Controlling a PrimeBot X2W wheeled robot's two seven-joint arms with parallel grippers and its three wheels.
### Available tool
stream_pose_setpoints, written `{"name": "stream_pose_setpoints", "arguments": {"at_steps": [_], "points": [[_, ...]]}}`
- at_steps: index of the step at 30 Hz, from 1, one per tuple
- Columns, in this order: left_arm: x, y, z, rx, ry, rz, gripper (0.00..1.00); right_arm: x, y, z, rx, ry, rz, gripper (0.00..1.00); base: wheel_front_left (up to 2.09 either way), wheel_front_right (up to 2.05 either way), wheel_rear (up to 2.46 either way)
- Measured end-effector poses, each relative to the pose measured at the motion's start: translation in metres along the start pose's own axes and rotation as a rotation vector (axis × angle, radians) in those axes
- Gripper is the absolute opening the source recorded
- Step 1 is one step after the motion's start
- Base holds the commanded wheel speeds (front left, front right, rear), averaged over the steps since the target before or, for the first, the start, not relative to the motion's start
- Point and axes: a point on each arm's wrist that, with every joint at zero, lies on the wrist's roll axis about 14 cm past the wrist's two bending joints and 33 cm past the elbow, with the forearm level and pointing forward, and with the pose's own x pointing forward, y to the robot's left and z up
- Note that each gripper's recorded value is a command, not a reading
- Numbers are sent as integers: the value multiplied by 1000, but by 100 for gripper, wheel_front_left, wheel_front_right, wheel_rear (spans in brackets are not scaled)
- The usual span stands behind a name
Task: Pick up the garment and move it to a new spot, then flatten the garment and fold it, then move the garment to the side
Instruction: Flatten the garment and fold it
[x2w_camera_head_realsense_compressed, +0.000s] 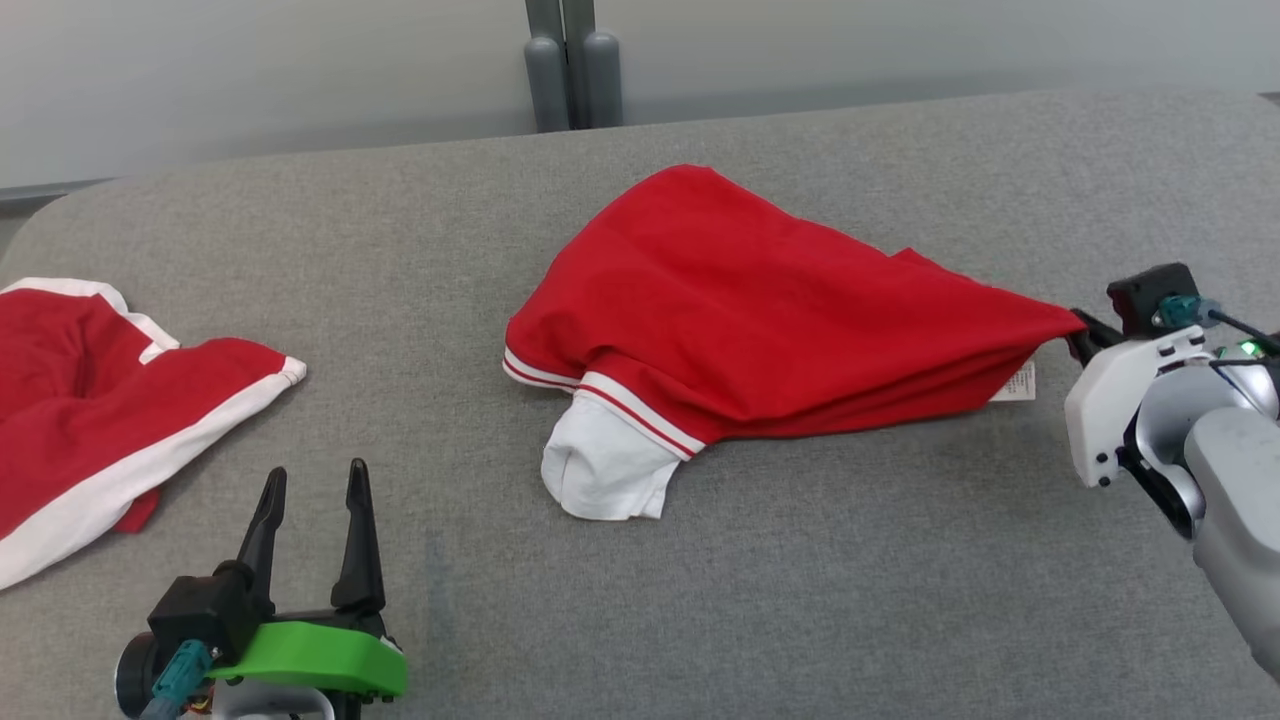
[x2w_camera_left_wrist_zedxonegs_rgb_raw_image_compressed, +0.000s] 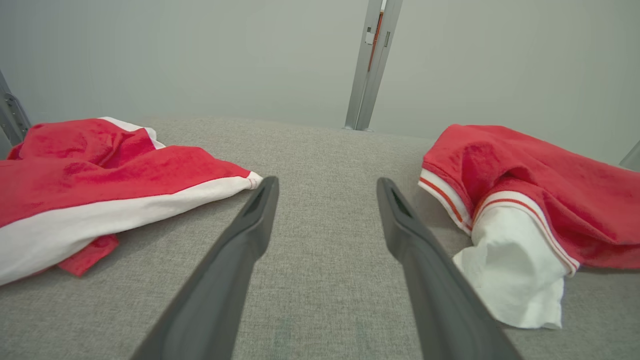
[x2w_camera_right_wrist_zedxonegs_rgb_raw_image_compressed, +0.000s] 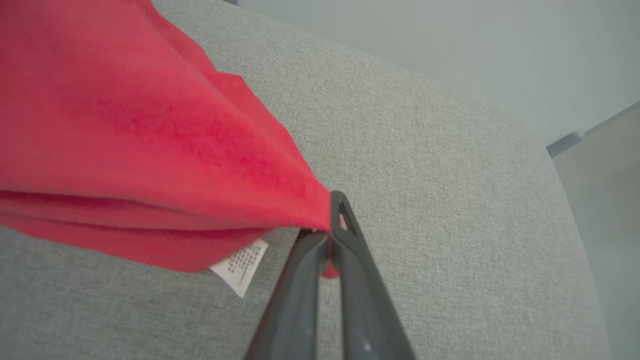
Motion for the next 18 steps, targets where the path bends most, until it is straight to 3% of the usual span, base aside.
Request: {"name": "stream_pose_setpoints", "arguments": {"at_steps": [5, 6, 7, 13, 18], "points": [[9, 1, -7, 8, 21, -6, 100, 18, -4, -7, 22, 28, -9, 2, 0, 0, 0], [10, 2, -9, 9, 25, -5, 100, 21, -2, -10, 25, 37, -6, 41, 0, 0, 0], [10, 4, -10, 10, 29, -2, 100, 24, 0, -13, 28, 46, -1, 97, 0, 0, 0], [6, 10, -10, 13, 31, 17, 100, 30, 7, -7, 72, -1, 3, 100, 0, 0, 0], [3, 10, 0, 10, 5, 20, 100, 21, 11, 20, 152, -144, -4, 100, 0, 0, 0]]}}
